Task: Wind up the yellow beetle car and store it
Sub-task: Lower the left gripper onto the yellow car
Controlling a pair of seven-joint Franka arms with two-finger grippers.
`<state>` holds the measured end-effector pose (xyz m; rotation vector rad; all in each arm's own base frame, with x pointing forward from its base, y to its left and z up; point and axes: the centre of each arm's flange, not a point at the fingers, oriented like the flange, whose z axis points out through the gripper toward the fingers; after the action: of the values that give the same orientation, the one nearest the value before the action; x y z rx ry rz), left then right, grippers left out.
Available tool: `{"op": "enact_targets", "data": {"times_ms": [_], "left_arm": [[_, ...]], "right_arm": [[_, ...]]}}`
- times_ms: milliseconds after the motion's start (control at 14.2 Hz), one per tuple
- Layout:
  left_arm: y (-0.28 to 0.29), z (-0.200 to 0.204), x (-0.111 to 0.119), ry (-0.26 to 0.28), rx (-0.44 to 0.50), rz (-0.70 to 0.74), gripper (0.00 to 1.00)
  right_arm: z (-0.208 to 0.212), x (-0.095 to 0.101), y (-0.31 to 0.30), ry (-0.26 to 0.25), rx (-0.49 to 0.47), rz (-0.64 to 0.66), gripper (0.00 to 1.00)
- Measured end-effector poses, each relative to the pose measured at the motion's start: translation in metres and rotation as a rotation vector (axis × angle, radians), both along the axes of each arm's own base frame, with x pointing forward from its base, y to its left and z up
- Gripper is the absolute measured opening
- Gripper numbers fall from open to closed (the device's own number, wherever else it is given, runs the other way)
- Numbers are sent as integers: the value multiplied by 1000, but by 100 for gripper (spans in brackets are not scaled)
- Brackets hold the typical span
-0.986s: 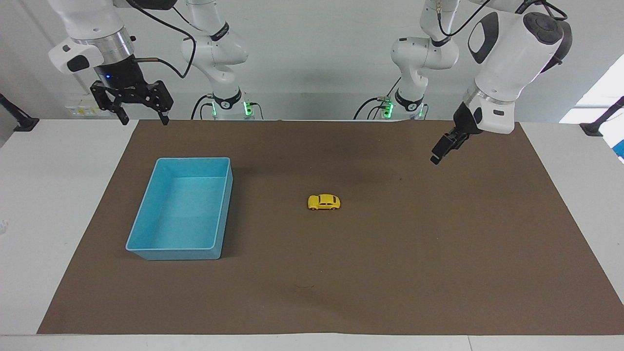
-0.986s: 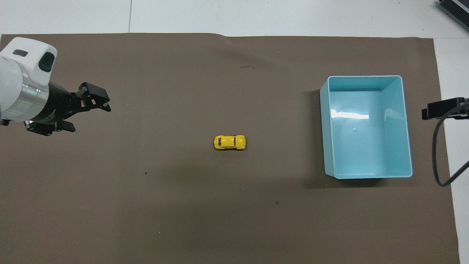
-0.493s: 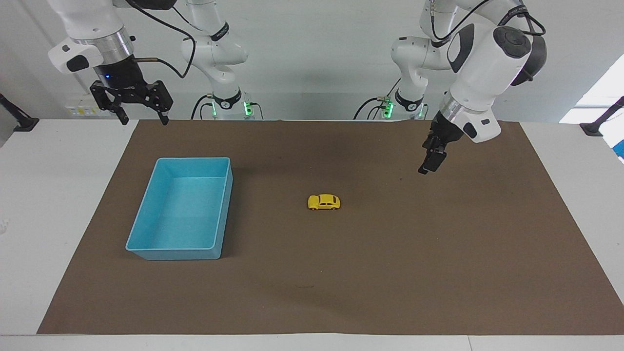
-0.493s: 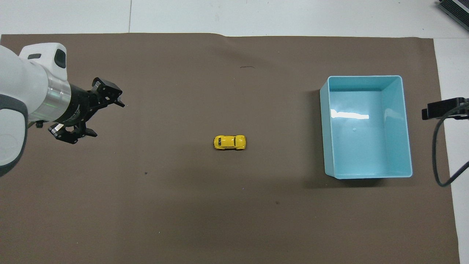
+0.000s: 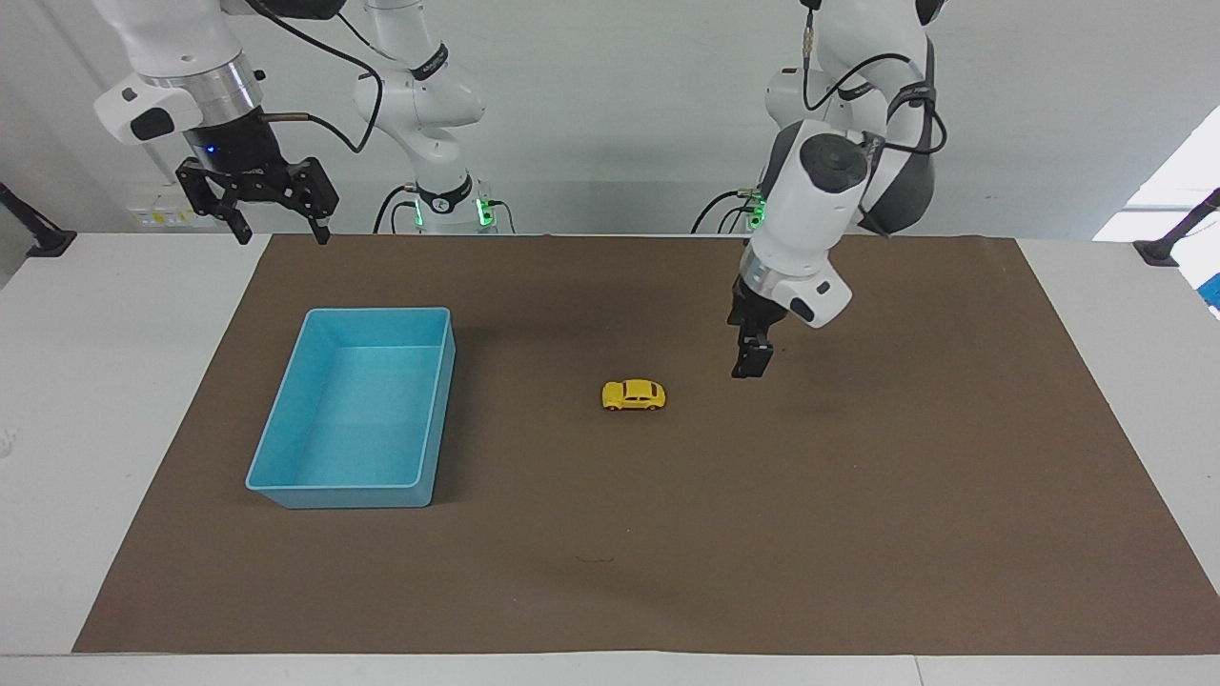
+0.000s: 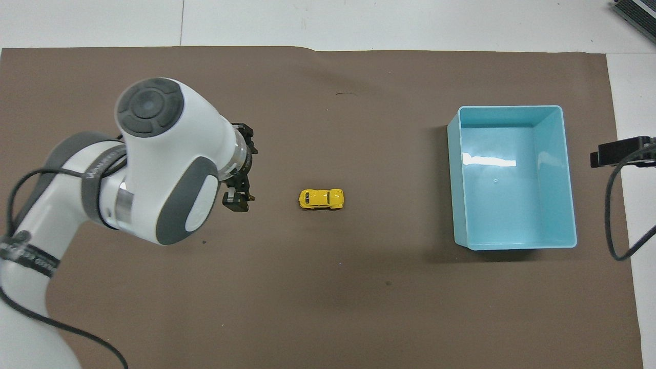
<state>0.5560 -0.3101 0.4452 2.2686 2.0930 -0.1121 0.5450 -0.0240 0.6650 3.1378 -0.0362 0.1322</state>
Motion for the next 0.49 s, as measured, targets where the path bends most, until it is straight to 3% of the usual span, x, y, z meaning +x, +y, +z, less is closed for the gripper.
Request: {"op": "enact_targets", "data": {"times_ms": [493], "left_arm": [[-74,-70,-22,27,37,24,100]], "right_arm": [[0,0,0,0,0,0,100]]}}
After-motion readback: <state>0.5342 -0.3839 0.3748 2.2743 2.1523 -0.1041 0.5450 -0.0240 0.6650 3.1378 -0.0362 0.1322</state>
